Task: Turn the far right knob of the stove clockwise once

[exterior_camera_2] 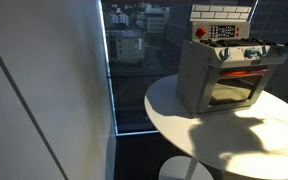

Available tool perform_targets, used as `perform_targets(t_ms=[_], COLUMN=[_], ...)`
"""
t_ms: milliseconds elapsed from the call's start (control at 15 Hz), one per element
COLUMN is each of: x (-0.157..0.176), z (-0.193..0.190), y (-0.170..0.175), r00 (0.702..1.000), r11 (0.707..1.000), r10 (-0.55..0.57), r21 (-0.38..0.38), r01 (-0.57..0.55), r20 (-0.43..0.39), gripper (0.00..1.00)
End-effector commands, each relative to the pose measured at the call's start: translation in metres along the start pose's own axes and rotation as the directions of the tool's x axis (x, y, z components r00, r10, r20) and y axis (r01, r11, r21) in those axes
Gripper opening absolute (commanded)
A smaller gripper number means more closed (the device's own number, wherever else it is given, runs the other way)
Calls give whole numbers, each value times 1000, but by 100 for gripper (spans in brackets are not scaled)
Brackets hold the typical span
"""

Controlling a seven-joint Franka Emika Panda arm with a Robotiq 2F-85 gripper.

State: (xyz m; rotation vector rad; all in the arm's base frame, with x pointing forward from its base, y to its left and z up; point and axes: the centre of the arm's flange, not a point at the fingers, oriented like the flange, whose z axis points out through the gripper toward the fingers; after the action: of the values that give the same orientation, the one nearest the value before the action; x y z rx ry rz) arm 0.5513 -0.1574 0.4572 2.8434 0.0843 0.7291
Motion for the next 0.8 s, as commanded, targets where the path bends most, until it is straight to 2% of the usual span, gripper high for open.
perform_targets(t_ms=[0,467,733], x=[-3,-9,-11], z=[5,13,12], y=[1,-3,0], r00=[999,990,987], r11=[999,993,991], r10=[-47,-119,-121], r21=[-11,15,39], r01=[47,120,126], r20=[-26,-77,-108], gripper=[100,100,100])
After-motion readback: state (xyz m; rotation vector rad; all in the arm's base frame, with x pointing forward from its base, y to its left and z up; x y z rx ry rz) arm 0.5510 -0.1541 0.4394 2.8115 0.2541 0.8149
